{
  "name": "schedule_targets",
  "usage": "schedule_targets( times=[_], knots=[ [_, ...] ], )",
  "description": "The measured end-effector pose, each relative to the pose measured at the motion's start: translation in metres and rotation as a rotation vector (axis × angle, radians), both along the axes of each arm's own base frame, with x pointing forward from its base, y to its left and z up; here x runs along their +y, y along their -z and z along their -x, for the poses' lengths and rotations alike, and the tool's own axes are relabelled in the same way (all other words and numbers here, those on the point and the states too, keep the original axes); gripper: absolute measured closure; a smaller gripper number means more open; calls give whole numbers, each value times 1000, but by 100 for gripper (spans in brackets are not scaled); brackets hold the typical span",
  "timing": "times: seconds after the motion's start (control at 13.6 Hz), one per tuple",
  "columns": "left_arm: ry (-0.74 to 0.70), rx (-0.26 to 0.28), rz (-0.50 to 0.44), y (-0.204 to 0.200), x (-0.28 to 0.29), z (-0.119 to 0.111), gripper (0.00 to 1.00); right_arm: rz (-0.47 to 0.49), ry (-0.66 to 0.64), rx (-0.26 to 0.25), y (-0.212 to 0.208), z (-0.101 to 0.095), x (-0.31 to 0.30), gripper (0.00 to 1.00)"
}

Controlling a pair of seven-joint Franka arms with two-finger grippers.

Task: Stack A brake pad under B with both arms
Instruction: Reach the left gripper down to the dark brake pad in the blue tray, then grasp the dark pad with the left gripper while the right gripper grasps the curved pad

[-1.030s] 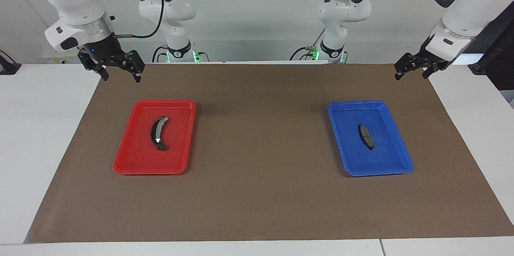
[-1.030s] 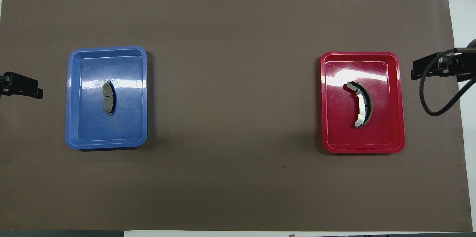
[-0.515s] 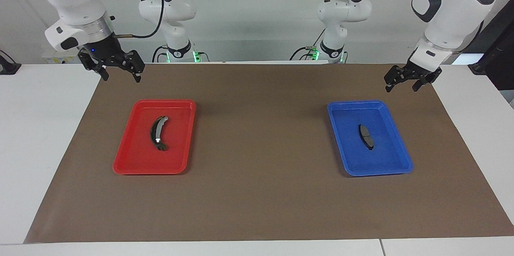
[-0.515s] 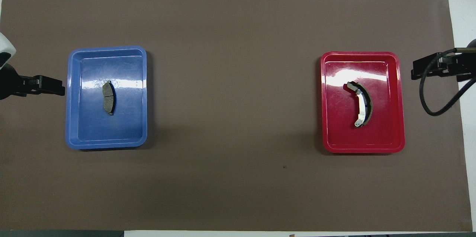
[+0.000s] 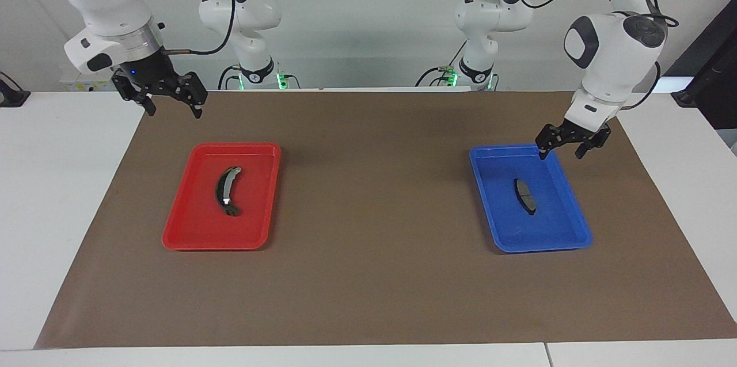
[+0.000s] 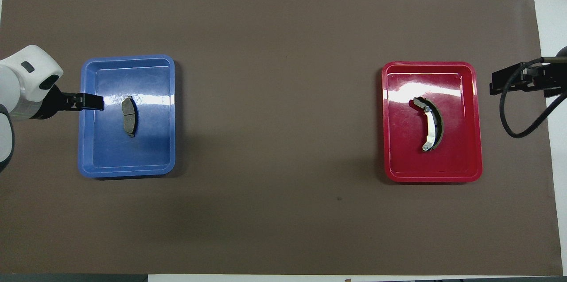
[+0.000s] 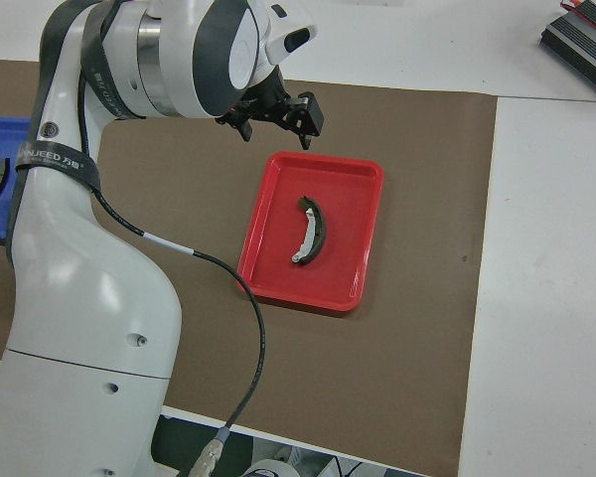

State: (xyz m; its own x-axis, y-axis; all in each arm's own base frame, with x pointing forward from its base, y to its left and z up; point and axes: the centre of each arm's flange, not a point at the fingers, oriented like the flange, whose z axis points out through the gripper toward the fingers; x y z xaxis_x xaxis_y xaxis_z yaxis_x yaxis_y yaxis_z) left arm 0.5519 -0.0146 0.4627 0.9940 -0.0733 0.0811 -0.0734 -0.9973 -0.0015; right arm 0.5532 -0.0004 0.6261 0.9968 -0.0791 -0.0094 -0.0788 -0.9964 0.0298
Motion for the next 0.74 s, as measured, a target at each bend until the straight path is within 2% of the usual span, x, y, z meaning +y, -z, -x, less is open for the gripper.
schedule_targets(
  times=[0.22, 0.59, 0.74],
  knots=[
    [1, -11, -2, 32, -1, -6, 0, -1, -4, -14, 16, -1, 0, 0],
    [13, 12, -6, 108, -8, 0, 0, -2, -22, -16, 42, 1, 0, 0],
    [19, -5, -6, 138, -11, 7, 0, -2, -31, -20, 62, -2, 0, 0]
  ],
)
